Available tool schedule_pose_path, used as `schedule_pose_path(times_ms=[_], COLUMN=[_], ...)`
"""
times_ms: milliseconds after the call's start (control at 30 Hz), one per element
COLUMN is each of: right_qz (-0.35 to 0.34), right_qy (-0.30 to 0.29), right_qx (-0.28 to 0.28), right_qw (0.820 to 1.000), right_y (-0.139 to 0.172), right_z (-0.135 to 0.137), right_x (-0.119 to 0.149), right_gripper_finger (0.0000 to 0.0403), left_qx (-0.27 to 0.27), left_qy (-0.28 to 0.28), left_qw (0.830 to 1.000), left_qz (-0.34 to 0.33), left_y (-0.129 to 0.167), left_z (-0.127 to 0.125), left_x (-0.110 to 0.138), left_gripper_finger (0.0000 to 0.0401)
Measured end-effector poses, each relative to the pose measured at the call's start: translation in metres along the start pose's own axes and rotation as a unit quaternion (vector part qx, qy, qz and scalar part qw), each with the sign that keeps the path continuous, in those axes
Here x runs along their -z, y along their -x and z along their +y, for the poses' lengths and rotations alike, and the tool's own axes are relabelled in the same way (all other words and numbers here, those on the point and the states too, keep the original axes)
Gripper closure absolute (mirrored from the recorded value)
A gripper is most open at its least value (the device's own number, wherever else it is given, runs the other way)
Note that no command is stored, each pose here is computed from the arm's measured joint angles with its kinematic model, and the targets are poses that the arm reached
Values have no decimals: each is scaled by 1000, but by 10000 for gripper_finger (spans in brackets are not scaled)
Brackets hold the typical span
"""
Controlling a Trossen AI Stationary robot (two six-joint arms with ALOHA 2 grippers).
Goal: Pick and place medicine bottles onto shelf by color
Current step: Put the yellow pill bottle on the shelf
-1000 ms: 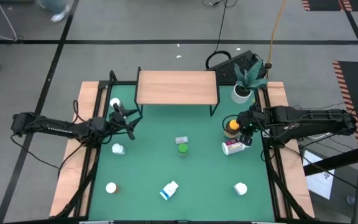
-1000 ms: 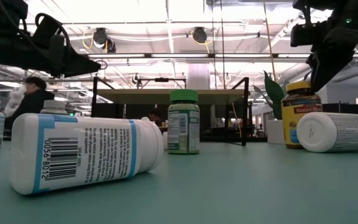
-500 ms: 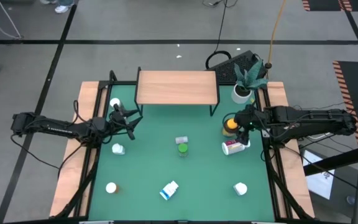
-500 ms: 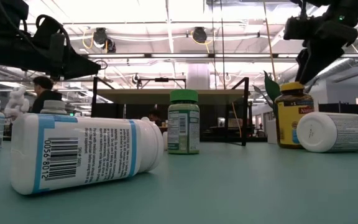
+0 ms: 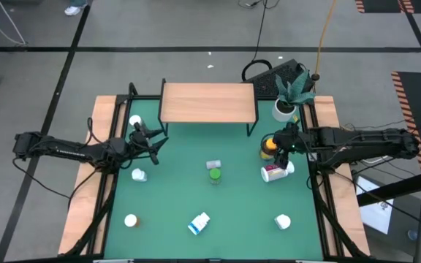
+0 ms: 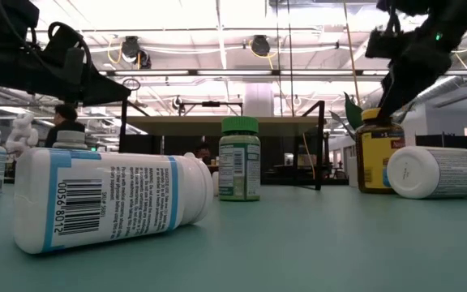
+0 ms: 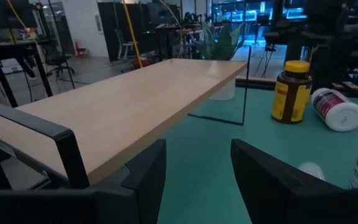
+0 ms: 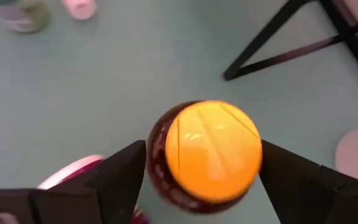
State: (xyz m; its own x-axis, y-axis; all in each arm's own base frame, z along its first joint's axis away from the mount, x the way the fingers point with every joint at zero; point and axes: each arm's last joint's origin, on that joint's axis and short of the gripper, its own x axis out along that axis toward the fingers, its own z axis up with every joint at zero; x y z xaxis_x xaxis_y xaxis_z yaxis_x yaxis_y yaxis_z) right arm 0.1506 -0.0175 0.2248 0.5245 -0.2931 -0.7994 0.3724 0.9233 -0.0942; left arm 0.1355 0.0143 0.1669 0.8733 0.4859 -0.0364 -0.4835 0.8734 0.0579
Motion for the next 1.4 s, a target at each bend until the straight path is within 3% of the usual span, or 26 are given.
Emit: schedule_pose_path(times_ms=[400, 667, 1000, 1400], right_qz=[-34, -26, -46, -147], right_qy=[1, -5, -24, -46], right_qx=[-7, -6, -10, -31], right_qw=[999, 1000, 999, 988], right_y=[-11, -11, -11, 36], right_z=[3, 2, 3, 0], right_x=[3, 4, 0, -49], right_gripper_finger=[122, 198, 198, 195], left_qx=[0, 0, 0, 0], left_qy=[-19, -18, 17, 43], left_qw=[1000, 1000, 1000, 999], left_qz=[-3, -3, -4, -16], left_y=[0, 0, 0, 0], left_z=[0, 0, 0, 0], left_x=[-1, -1, -1, -3], left_gripper_finger=[217, 217, 217, 217])
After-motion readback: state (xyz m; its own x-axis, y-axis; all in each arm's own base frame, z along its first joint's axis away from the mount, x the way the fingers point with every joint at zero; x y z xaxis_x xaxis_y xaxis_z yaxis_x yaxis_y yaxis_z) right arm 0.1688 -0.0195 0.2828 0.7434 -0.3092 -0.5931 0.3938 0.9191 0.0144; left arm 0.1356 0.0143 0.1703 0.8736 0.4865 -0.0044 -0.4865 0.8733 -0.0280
